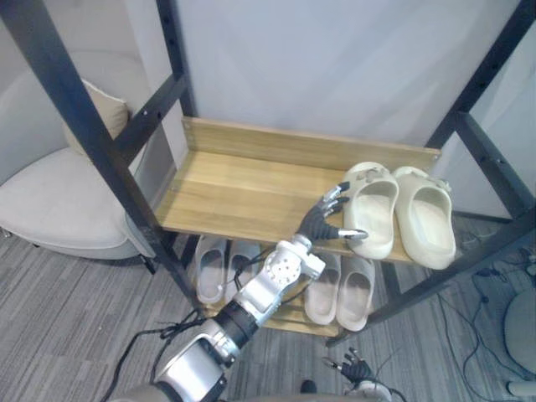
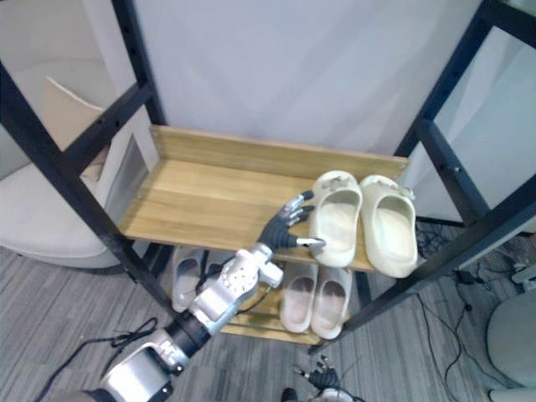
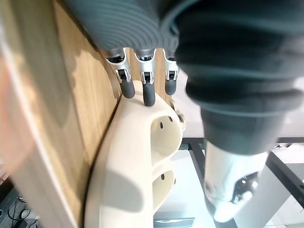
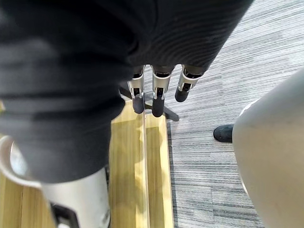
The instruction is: Organize the slippers on the shoe rack
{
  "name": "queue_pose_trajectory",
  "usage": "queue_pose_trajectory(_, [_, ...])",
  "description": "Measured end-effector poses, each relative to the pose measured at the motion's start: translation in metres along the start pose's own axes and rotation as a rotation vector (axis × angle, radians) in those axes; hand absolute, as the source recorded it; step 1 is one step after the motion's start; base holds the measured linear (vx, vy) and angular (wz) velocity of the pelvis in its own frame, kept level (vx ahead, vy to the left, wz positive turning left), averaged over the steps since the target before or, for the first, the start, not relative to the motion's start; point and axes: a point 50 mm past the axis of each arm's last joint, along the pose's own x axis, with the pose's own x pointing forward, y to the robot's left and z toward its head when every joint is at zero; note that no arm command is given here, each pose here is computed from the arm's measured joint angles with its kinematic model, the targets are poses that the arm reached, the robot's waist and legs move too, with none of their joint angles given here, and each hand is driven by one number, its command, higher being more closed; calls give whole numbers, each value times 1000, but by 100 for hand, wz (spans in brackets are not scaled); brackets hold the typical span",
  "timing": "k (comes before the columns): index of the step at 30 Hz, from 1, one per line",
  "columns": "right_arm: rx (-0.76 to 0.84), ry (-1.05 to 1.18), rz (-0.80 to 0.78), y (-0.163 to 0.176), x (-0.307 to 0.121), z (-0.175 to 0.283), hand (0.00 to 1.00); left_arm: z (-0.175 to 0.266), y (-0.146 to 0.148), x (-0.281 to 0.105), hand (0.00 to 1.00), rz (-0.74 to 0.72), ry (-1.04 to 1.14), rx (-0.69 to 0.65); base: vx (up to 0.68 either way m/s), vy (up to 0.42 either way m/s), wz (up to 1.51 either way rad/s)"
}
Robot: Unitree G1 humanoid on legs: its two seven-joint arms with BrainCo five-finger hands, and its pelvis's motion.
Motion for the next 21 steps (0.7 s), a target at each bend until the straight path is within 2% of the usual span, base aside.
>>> queue_pose_trajectory(9, [16, -7, -22, -3, 1, 2, 0, 4, 7, 3, 0, 43, -14, -10, -4, -1, 0])
queue_pose_trajectory(13, [22, -16, -28, -5, 2, 5, 0, 12, 20, 3, 0, 91, -36, -14, -2, -2, 1])
queue_pose_trajectory(21, [22, -14, -20, -5, 1, 4, 0, 18, 57, -33, 0, 241, -94, -63, -5, -6, 14])
